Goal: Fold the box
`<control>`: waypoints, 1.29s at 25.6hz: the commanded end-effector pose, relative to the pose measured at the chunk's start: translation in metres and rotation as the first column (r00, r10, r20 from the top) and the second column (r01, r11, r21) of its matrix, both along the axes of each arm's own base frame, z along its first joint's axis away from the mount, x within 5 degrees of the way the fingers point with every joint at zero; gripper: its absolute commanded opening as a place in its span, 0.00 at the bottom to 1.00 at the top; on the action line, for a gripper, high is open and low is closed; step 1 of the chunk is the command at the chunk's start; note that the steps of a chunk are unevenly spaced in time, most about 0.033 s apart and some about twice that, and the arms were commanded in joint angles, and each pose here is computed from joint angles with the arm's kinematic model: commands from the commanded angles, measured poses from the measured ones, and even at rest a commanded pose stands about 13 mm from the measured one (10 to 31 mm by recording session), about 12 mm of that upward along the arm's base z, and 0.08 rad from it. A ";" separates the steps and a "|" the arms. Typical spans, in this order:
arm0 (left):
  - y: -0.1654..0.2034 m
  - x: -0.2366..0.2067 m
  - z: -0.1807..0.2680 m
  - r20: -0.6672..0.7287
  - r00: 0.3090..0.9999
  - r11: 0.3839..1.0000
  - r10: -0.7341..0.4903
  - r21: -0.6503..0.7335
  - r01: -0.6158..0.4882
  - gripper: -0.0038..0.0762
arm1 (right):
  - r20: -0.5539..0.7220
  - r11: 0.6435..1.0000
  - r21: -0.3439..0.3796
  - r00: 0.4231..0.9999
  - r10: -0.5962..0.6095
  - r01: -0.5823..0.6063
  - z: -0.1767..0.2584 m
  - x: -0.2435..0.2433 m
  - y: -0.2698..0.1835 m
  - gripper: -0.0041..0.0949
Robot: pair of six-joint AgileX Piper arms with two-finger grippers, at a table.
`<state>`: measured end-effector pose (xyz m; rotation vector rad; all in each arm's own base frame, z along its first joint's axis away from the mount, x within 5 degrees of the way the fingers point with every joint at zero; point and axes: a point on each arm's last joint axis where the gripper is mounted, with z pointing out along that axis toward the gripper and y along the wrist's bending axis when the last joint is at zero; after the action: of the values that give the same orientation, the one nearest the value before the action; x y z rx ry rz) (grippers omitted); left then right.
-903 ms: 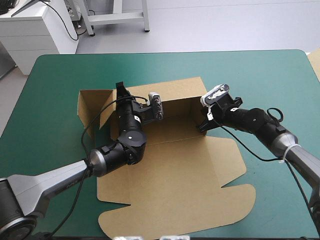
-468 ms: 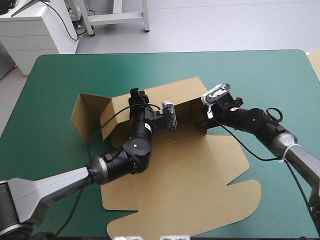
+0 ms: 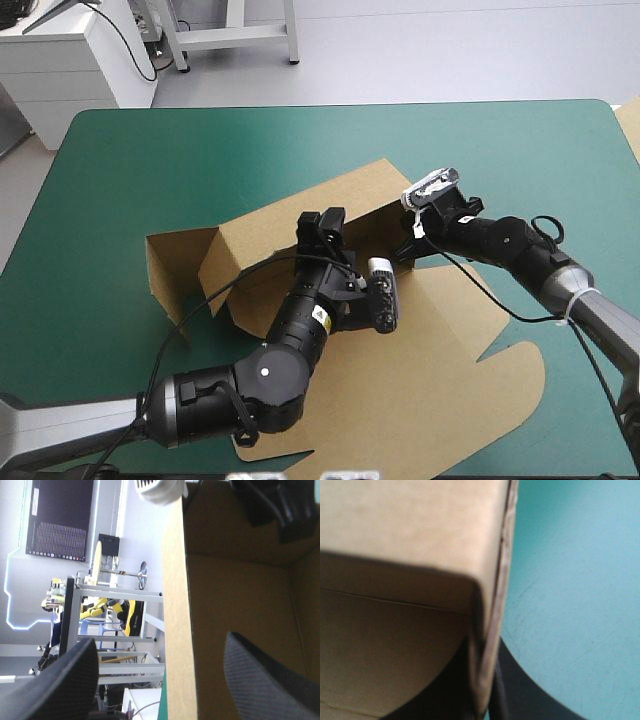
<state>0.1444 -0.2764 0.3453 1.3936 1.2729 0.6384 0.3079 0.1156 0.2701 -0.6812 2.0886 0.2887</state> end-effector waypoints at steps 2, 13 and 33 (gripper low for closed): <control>0.002 -0.013 0.038 0.090 0.996 0.998 -0.023 -0.053 0.028 0.52 | 0.079 0.999 0.029 0.997 -0.021 0.018 0.023 0.000 -0.001 0.02; -0.001 -0.015 0.096 -0.017 0.993 0.976 -0.113 -0.190 0.108 0.07 | 0.076 0.999 0.029 0.997 -0.018 0.016 0.023 -0.001 -0.001 0.02; 0.203 0.108 0.163 -0.571 0.712 0.509 0.409 -0.505 -0.697 0.06 | 0.083 1.000 0.011 0.997 -0.007 0.006 0.023 -0.001 -0.001 0.02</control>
<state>0.2690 -0.0916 0.4798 0.5280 2.1750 0.2752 0.3078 0.1155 0.2699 -0.6876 2.0886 0.2842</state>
